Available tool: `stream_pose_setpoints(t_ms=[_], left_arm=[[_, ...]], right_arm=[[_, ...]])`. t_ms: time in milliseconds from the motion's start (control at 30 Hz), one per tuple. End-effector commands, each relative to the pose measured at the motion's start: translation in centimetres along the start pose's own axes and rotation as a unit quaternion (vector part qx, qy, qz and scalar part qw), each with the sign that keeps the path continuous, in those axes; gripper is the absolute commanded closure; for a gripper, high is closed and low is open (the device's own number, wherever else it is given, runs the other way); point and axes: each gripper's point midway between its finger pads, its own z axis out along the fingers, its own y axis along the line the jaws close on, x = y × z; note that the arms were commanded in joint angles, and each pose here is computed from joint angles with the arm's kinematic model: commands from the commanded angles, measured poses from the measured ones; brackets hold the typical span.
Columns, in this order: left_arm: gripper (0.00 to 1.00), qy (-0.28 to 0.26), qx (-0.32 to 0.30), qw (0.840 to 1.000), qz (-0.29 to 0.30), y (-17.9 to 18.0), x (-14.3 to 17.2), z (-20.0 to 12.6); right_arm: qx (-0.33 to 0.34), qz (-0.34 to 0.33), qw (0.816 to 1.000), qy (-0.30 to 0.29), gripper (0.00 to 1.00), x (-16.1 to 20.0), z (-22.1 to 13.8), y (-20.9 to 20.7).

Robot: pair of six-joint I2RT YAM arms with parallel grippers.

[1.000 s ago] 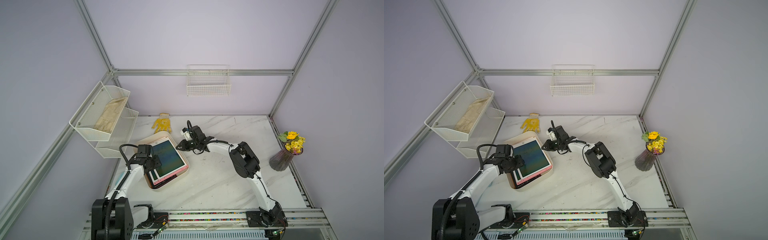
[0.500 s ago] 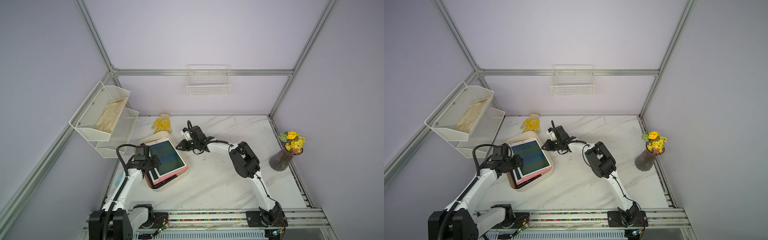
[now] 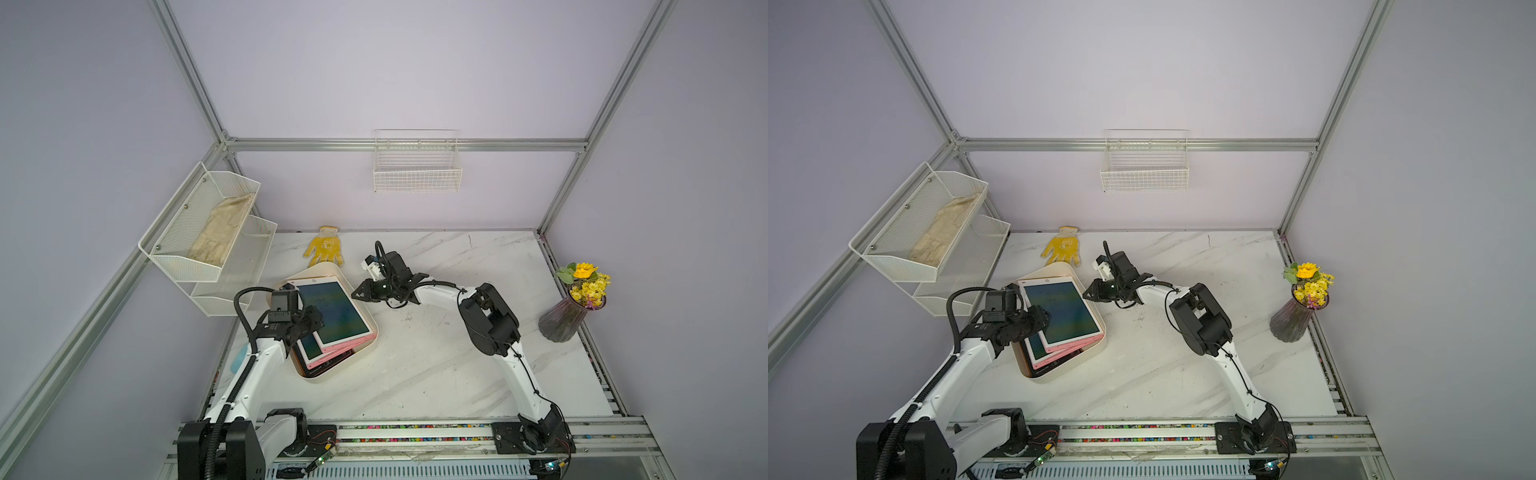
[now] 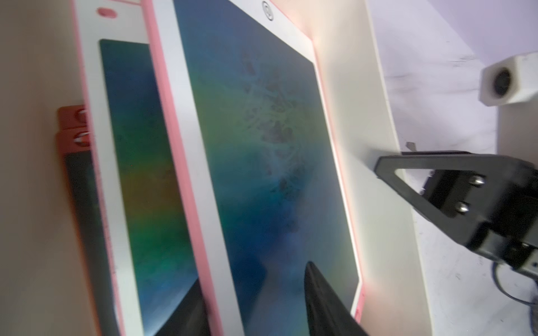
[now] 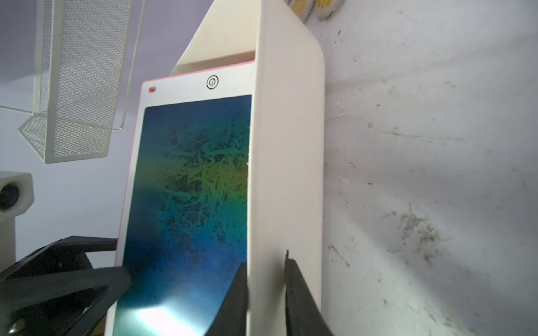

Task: Take out the writing tablet from the storage box
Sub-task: Pick up the writing tablet from the storage box.

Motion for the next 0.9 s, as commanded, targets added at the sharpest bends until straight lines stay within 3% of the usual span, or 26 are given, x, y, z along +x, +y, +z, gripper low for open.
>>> stream_pose_setpoints(t_ms=[0, 367, 600, 867], left_arm=[[0.53, 0.006, 0.050, 0.999, 0.006, -1.7, 0.5, 0.6], [0.66, 0.026, 0.006, 1.000, -0.006, -0.2, 1.0, 1.5], [0.86, 0.043, -0.004, 0.999, 0.000, 0.0, 0.9, 2.4], [0.90, 0.026, 0.011, 1.000, 0.009, -1.3, -0.9, 1.4]], right_arm=[[-0.059, -0.002, 0.997, 0.041, 0.77, 2.4, 0.9, 2.7], [-0.060, -0.003, 0.997, 0.039, 0.76, 2.1, 0.9, 2.9], [-0.057, -0.011, 0.998, 0.024, 0.64, 0.7, 0.7, 2.6], [-0.048, -0.035, 0.998, -0.010, 0.48, -3.0, -1.4, 1.9]])
